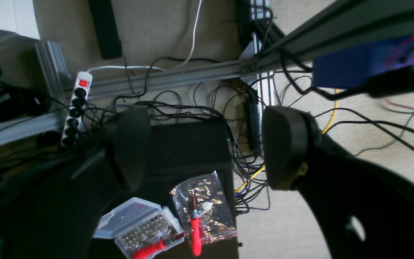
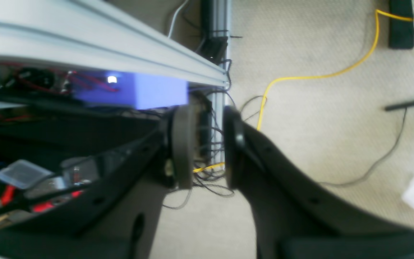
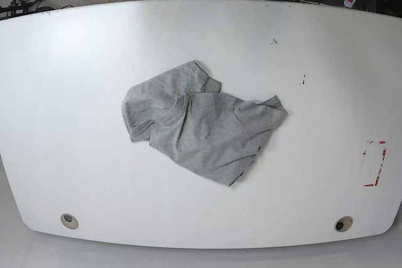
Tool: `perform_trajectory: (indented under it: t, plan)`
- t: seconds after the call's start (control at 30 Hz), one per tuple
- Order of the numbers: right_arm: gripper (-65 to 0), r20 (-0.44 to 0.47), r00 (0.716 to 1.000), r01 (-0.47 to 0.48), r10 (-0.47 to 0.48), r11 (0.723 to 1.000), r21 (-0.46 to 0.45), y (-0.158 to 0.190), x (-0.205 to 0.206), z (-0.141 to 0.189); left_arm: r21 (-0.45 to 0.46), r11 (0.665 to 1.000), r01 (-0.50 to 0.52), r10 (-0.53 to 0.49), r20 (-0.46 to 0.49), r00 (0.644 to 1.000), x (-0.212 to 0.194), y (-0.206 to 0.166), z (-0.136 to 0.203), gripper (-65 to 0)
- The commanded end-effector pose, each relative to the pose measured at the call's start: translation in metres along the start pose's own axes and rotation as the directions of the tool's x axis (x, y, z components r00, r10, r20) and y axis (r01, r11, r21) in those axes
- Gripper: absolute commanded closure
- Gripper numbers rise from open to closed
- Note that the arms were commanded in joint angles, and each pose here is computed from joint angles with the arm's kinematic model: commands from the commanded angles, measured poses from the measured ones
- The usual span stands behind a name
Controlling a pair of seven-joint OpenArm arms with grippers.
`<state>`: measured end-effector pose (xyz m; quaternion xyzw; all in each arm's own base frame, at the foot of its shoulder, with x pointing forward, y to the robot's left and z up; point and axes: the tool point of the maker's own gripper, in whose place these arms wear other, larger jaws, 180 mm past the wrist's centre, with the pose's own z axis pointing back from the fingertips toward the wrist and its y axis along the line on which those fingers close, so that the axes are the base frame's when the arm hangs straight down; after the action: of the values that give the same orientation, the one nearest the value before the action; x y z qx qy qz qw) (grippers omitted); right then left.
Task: Fold the T-shirt properly
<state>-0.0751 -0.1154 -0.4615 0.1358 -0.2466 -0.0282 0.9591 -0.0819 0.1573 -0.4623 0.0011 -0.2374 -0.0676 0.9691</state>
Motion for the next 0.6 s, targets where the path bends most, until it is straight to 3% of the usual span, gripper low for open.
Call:
perform_trajectory:
  t: [0.0, 0.2, 0.43, 0.57]
  plan:
    - [-12.8, 0.036, 0.999, -0.006, 0.006, 1.000, 0.009, 0.007, 0.011, 0.016, 0.003, 1.000, 0.021, -0.021, 0.026, 0.999, 0.009, 0.005, 0.021, -44.6]
    - [-12.8, 0.113, 0.993, 0.030, -0.032, 0.999, 0.016, 0.011, 0.039, 0.028, 0.039, 0.997, -0.059, 0.055, 0.109, 0.993, 0.041, 0.026, 0.035, -44.6]
    - [-12.8, 0.201, 0.978, 0.046, -0.053, 0.998, 0.041, 0.006, 0.086, 0.035, 0.057, 0.989, -0.134, 0.112, 0.286, 0.952, 0.108, 0.061, 0.046, -44.6]
    - [-12.8, 0.300, 0.953, 0.028, -0.043, 0.998, 0.055, 0.007, 0.126, 0.033, 0.070, 0.986, -0.150, 0.118, 0.343, 0.932, 0.129, 0.071, 0.053, -44.6]
